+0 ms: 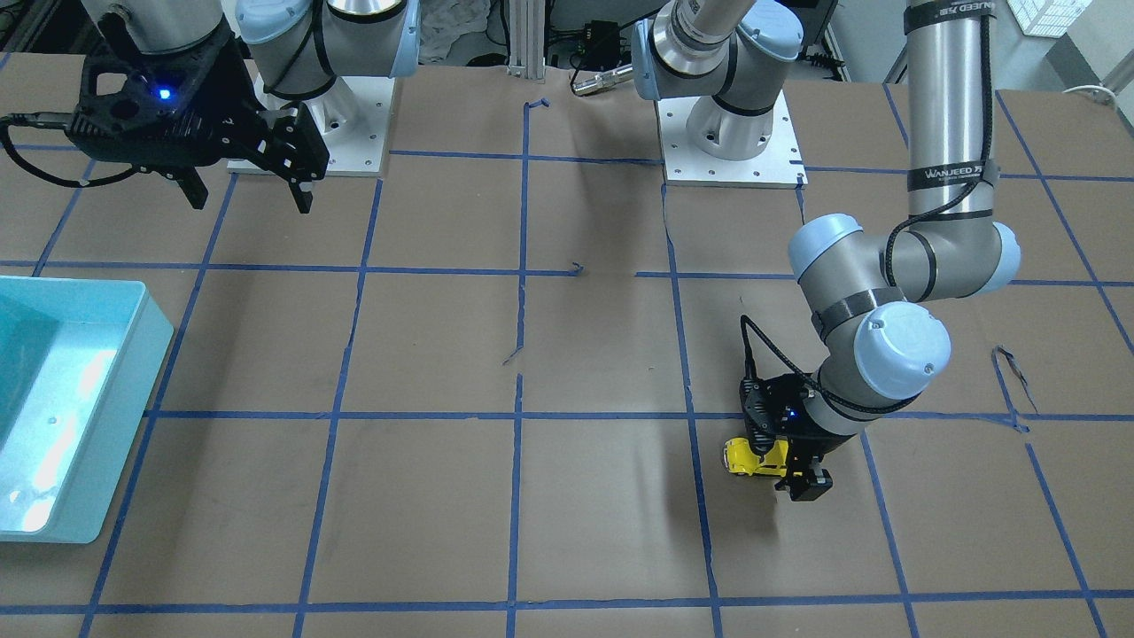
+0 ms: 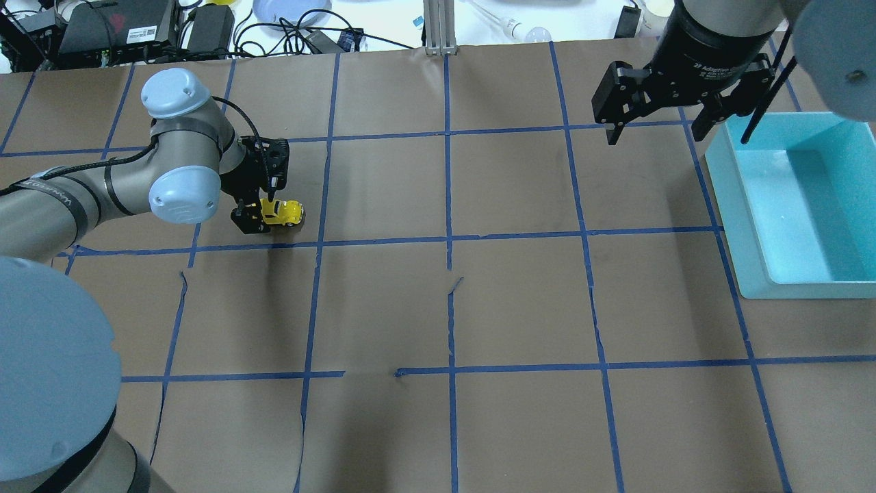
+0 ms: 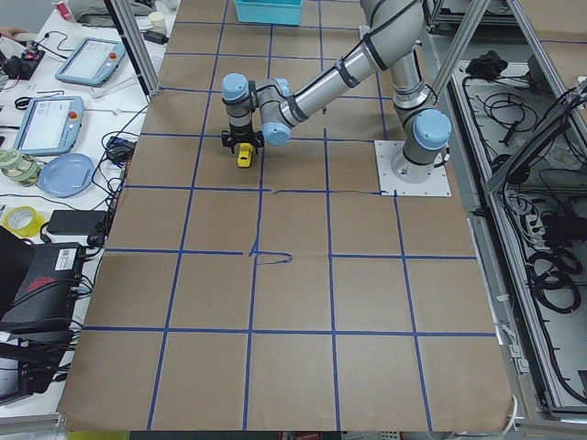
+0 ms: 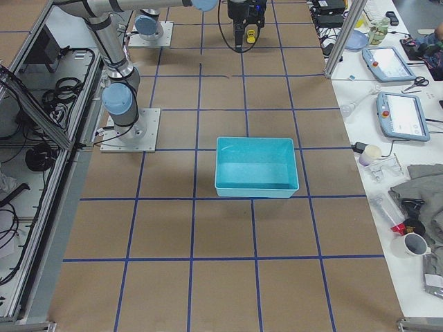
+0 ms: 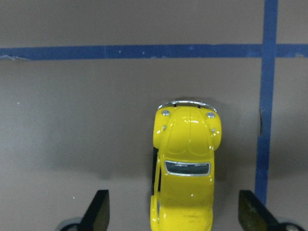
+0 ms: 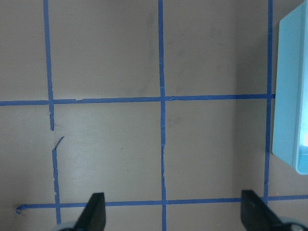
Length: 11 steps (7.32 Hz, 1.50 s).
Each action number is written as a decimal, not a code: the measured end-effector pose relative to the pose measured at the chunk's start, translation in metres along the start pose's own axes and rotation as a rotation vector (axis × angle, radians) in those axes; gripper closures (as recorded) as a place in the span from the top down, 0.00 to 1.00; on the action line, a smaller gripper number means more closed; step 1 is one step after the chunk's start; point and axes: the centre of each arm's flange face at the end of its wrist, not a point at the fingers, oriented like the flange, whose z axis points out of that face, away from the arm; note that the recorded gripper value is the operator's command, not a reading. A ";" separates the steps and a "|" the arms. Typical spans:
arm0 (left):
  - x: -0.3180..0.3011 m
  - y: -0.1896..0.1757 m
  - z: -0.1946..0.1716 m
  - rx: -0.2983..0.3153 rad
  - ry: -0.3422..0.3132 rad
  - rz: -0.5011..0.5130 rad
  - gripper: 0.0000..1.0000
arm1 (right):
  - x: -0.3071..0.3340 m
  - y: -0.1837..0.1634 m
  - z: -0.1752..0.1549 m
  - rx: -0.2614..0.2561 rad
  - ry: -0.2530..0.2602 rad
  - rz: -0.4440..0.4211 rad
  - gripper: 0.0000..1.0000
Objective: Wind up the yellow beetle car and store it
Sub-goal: 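Pull the yellow car back toward the robot with the left gripper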
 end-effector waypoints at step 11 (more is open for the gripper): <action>-0.003 0.064 0.005 -0.003 -0.016 0.066 0.33 | 0.000 0.001 0.001 -0.005 0.000 0.000 1.00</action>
